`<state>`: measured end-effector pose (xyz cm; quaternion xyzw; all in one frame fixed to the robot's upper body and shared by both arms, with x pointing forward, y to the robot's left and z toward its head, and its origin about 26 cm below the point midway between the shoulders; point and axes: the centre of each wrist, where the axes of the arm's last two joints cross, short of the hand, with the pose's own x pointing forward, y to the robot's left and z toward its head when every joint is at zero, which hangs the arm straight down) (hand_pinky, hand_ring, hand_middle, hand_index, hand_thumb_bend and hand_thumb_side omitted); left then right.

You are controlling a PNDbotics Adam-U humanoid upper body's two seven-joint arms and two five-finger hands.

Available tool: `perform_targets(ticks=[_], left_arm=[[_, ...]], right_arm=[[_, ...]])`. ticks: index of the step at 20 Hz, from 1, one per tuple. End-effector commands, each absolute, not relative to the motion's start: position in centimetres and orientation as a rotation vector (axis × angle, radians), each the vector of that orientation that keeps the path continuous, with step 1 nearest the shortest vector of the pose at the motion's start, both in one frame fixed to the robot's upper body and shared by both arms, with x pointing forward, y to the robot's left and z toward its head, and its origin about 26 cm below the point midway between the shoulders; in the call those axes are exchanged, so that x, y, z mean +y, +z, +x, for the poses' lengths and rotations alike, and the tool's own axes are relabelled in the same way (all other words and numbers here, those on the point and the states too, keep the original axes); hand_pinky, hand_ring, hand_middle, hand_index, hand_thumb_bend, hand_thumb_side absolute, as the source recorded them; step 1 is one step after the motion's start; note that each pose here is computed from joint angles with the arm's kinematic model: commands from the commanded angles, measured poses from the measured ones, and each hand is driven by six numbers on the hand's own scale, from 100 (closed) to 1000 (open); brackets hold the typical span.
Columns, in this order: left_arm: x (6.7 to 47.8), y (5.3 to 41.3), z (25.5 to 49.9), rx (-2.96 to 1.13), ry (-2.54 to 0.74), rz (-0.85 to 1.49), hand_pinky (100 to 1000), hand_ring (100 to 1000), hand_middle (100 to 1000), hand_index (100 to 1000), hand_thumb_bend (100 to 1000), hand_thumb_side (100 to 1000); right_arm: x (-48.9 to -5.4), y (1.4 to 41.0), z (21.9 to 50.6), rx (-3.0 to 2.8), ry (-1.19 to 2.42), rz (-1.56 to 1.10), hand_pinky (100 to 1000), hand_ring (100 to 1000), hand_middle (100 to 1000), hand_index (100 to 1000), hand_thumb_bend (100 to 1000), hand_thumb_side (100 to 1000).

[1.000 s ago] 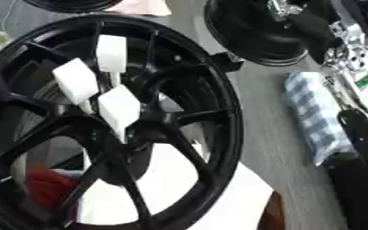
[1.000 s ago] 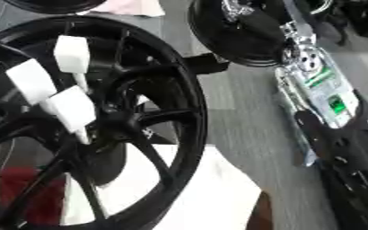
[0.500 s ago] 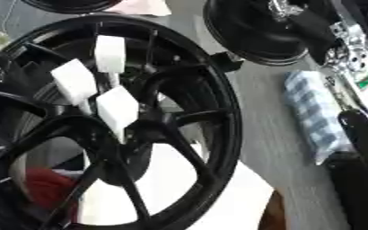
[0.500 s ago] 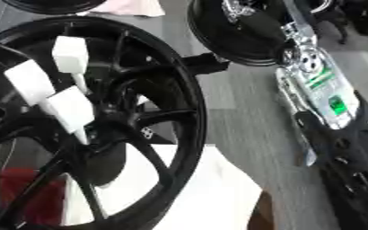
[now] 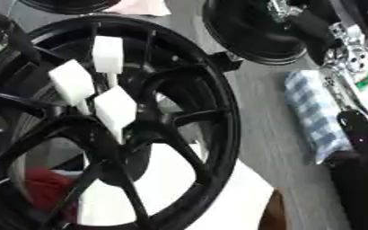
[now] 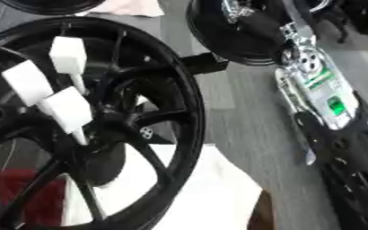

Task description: Pull the pin out of the wheel hub.

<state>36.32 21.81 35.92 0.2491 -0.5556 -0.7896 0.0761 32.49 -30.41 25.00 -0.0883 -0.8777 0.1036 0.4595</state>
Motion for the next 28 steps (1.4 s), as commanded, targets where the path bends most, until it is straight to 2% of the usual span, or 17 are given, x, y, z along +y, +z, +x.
perform_targets(ticks=[1, 7, 16, 28], left_arm=[[22.1, 37.4, 36.3, -1.593, -2.518, 0.772, 877, 804, 774, 894, 485, 431], [21.6, 37.7, 36.7, -1.594, -2.537, 0.724, 874, 797, 772, 889, 442, 411], [21.3, 37.4, 37.6, -1.559, -2.559, 0.686, 863, 779, 741, 853, 361, 333], [21.2, 36.0, 38.6, -1.489, -2.575, 0.621, 864, 774, 738, 849, 344, 317]], right_arm=[[-30.6, 25.9, 32.4, -2.185, 0.265, -0.226, 726, 676, 569, 639, 176, 237], [-30.5, 26.0, 32.4, -2.190, 0.265, -0.221, 726, 676, 569, 639, 175, 239], [-30.3, 26.3, 32.4, -2.203, 0.266, -0.208, 727, 676, 569, 639, 171, 242], [-30.1, 26.5, 32.5, -2.212, 0.260, -0.194, 726, 675, 568, 639, 164, 247]])
